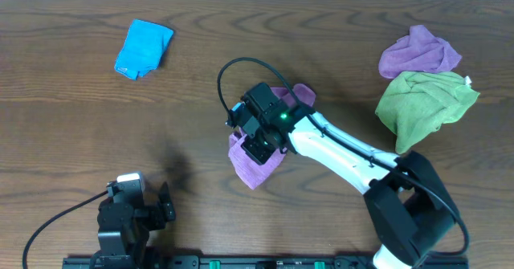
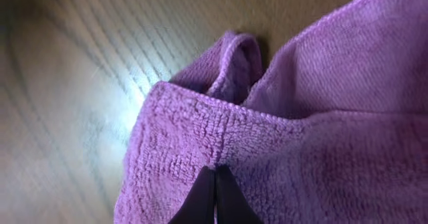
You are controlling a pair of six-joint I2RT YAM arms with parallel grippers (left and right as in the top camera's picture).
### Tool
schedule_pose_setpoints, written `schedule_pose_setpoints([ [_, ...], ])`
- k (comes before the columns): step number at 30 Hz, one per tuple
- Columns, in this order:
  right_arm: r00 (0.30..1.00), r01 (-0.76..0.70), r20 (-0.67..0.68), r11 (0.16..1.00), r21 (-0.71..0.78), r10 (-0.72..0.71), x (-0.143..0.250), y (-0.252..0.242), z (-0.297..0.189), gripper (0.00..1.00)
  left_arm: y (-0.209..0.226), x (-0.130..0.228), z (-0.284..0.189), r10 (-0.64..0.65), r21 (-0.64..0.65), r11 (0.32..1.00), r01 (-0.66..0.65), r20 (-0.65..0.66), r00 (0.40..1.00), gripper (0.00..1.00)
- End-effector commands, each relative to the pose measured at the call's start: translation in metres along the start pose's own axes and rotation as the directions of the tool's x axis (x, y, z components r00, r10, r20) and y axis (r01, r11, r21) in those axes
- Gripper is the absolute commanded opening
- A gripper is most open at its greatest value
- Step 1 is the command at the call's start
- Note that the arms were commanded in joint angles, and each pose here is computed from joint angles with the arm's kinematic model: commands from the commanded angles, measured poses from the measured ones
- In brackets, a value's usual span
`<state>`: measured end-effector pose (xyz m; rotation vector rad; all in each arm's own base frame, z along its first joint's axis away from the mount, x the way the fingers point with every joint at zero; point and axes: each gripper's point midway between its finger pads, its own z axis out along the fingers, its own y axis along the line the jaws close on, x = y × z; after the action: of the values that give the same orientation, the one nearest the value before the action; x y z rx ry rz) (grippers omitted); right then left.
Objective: Fold the cloth
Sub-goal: 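Lower the purple cloth with the right gripper and spread it flat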
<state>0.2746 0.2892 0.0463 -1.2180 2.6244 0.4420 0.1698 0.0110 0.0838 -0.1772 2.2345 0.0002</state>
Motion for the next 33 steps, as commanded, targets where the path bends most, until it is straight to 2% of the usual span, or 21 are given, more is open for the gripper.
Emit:
schedule_pose_setpoints([
  [1,1.0,0.013,0.002,0.999,0.035,-0.013,-0.009,-0.003,-0.007,0.01,0.0,0.009,0.002,0.0,0.001,1.0,0.0,-0.028,1.0,0.95],
  [7,0.991,-0.056,-0.111,0.986,0.154,0.074,0.022,-0.02,-0.025,0.01,0.0,0.009,0.002,0.001,0.001,1.0,-0.001,-0.028,1.0,0.95],
  [13,0.942,-0.185,-0.231,0.952,0.243,0.242,0.062,-0.025,-0.042,0.01,0.0,0.008,0.002,0.0,0.001,1.0,0.0,-0.024,1.0,0.95],
  [21,0.825,-0.417,-0.206,0.814,0.405,0.526,0.095,-0.043,-0.046,0.01,-0.004,-0.004,0.002,-0.036,0.02,0.999,0.036,0.022,0.999,0.95],
  [26,0.796,-0.457,-0.202,0.785,0.419,0.571,0.109,-0.045,-0.047,0.01,-0.013,-0.01,0.0,-0.037,0.076,0.997,0.034,0.04,0.999,0.95],
  [33,0.828,-0.471,-0.125,0.798,0.374,0.547,0.111,-0.04,-0.061,0.01,-0.018,-0.022,-0.01,-0.039,0.1,0.995,0.032,0.065,0.997,0.95],
])
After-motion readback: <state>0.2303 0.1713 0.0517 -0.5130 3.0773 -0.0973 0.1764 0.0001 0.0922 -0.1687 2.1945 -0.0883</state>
